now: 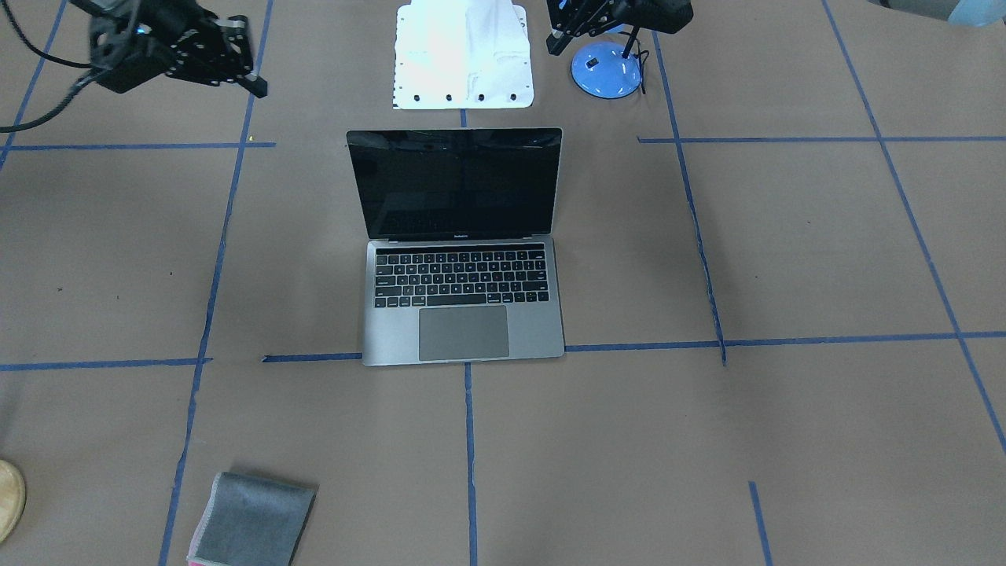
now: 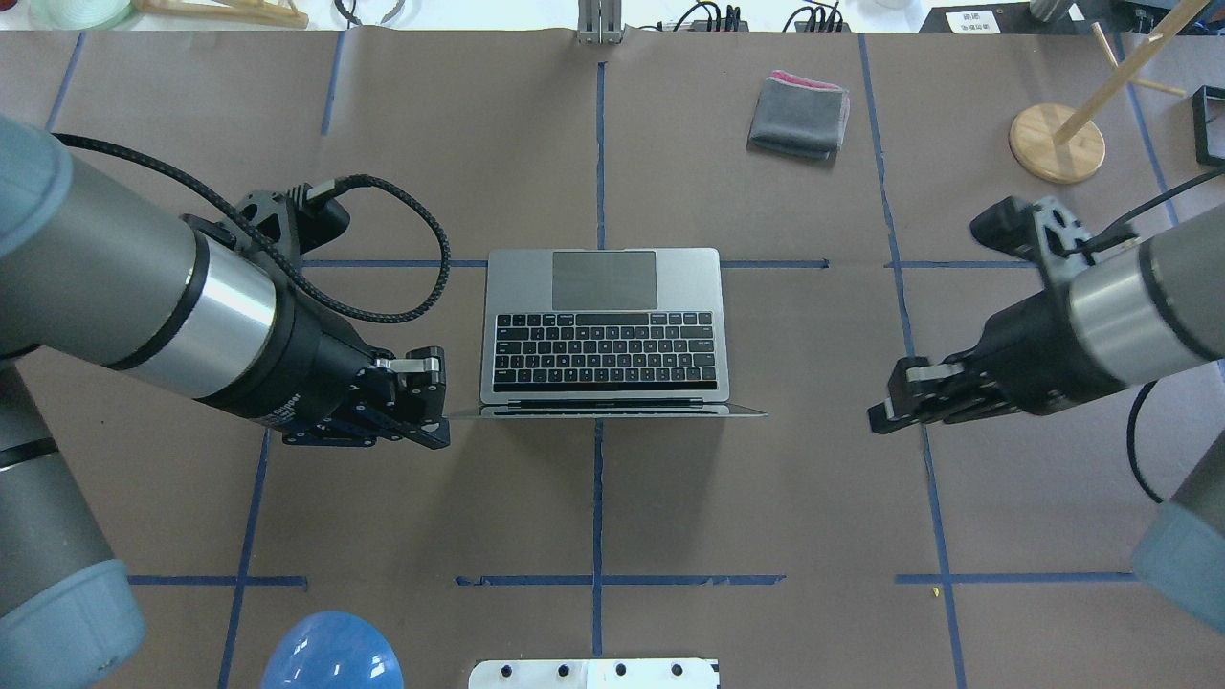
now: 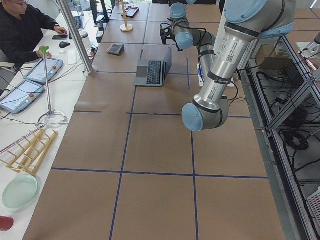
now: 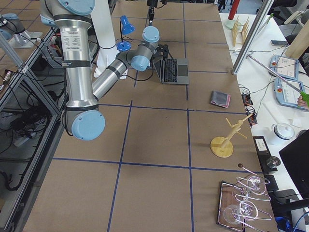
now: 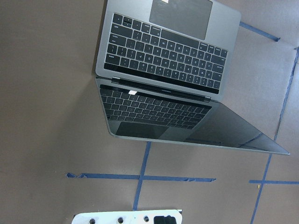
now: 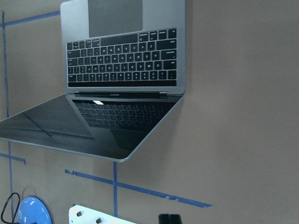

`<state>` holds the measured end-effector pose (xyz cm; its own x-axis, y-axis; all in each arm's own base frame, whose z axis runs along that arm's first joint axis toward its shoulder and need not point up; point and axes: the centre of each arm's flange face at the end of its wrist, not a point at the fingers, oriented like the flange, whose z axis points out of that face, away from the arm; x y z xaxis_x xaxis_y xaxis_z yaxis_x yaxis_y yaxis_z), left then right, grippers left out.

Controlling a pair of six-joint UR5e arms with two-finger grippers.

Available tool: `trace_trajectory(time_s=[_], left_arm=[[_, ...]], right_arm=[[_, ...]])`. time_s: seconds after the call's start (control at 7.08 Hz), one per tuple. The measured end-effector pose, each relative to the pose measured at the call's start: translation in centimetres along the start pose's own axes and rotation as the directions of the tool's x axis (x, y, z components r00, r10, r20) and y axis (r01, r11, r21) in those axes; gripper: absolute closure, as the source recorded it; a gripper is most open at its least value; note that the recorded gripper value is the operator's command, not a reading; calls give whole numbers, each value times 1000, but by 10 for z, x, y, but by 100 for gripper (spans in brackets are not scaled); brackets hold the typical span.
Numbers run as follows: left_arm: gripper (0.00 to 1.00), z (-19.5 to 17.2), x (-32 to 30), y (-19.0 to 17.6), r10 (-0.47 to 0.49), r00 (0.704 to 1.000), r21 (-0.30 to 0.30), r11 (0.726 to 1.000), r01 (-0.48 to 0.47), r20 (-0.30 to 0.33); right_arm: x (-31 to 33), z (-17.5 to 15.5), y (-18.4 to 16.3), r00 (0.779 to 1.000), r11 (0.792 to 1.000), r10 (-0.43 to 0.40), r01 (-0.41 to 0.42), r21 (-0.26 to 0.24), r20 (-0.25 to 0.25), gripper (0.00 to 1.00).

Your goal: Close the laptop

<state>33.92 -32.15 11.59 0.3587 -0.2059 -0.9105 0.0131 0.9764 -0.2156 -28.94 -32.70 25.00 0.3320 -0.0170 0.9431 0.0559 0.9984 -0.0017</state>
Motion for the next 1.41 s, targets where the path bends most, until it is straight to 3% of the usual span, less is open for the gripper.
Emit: trace_trajectory(time_s=[0.28,0.71,0.99,1.41], left_arm=[[98,33,12,5,-10,1000,11,1000,10,25],[98,83,18,1,-14,996,35,999,11,86],[98,107,24,-11,-30,992,39,999,25,121],[98,133,22,-19,-36,989,32,999,32,142]], right_arm=[[-36,59,38,1000,999,-8,8,44,2,98],[-69,110,59,999,990,-38,39,135,-9,99],[-81,126,55,999,977,-46,49,207,-20,99],[-81,128,46,998,962,-43,51,268,-34,99]])
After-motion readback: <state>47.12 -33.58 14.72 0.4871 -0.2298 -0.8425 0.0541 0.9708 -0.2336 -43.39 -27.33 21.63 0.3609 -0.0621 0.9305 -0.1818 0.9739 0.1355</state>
